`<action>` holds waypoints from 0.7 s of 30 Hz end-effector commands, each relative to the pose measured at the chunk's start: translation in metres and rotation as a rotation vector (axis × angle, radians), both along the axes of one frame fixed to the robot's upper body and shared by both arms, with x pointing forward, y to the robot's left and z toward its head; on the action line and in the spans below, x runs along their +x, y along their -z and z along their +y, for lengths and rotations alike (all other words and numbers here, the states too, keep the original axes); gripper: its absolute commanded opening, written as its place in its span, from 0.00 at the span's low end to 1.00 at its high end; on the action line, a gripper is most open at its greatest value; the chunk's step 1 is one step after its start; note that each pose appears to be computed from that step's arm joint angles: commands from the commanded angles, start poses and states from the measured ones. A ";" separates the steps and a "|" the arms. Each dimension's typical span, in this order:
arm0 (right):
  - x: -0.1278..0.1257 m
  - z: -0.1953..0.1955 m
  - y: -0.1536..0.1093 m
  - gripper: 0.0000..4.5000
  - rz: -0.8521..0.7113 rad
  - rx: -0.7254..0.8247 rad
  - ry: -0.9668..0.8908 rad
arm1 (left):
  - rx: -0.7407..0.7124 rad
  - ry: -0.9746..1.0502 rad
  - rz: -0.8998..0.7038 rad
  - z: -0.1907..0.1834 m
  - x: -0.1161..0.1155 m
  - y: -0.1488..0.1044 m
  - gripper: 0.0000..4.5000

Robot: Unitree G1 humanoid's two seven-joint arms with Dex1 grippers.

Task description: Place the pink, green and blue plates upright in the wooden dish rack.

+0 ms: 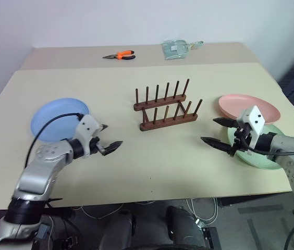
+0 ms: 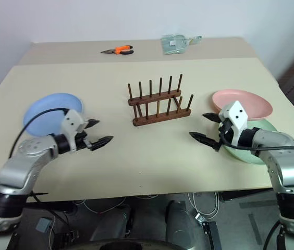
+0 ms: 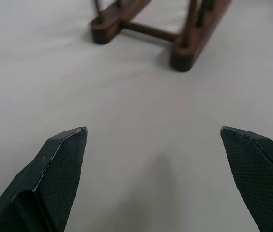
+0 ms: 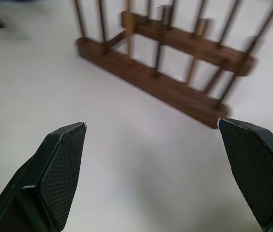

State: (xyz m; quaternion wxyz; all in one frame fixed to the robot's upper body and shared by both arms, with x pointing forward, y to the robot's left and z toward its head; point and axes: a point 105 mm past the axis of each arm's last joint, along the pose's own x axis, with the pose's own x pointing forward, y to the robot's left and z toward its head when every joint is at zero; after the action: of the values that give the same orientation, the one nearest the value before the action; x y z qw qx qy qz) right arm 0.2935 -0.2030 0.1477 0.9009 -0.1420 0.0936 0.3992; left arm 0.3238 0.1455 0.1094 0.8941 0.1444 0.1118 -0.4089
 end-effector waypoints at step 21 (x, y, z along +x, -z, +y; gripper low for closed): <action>-0.035 0.006 0.008 1.00 -0.051 -0.011 0.110 | 0.028 0.408 0.043 -0.094 0.042 0.024 0.18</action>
State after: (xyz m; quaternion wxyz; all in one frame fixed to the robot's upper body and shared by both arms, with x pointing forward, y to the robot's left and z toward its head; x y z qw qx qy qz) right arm 0.2612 -0.1988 0.1335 0.9253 -0.1390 0.0916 0.3406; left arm 0.3766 0.0530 0.0908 0.8075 0.1686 0.0989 -0.5565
